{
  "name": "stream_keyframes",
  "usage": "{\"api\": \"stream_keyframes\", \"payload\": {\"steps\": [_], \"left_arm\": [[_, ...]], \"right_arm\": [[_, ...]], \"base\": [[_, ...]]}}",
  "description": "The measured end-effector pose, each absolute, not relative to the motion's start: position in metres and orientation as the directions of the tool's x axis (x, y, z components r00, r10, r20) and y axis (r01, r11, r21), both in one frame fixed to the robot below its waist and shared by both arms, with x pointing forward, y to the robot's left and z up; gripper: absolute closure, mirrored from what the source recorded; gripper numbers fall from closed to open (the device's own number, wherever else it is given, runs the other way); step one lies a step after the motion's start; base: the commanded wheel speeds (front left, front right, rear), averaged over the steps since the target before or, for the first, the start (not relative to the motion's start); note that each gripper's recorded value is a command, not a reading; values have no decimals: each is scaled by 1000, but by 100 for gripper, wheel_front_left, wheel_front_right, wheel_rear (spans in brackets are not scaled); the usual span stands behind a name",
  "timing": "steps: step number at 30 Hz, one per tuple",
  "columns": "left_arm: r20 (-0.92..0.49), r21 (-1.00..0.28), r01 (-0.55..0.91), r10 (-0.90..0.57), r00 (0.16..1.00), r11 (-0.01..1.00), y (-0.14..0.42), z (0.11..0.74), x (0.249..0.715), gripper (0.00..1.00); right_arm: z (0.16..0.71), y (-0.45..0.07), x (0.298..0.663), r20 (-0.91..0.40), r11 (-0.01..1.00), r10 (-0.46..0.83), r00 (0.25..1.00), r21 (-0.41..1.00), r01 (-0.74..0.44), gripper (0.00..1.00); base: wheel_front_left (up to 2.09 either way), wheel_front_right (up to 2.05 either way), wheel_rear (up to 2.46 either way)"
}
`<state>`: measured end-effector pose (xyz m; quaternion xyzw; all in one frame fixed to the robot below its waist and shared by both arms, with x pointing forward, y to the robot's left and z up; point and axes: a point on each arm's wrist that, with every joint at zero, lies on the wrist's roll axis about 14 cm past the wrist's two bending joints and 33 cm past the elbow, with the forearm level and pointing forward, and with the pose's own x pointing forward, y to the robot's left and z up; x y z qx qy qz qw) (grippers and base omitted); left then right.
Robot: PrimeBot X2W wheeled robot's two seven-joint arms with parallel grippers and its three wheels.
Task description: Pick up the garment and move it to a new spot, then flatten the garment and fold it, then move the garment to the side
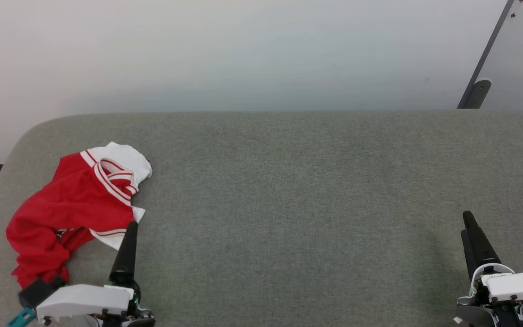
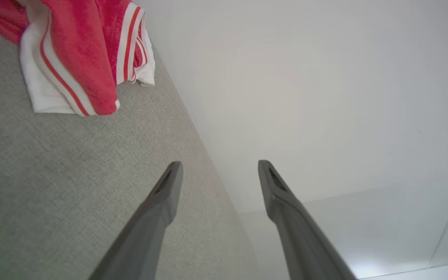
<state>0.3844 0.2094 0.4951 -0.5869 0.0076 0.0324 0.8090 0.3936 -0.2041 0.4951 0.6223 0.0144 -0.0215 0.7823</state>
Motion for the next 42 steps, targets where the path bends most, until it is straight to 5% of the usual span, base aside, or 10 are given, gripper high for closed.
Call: {"api": "stream_keyframes", "payload": {"steps": [19,42], "left_arm": [[-39,-713,-76,69,997,697,210,505,386,0],[-31,-377,-66,58,998,924,206,504,386,0]], "right_arm": [[514,-206,402,11,624,1,1000,782,-9,0],[532,-207,406,77,912,24,997,406,-53,0]], "base": [[0,0,0],[0,0,0]]}}
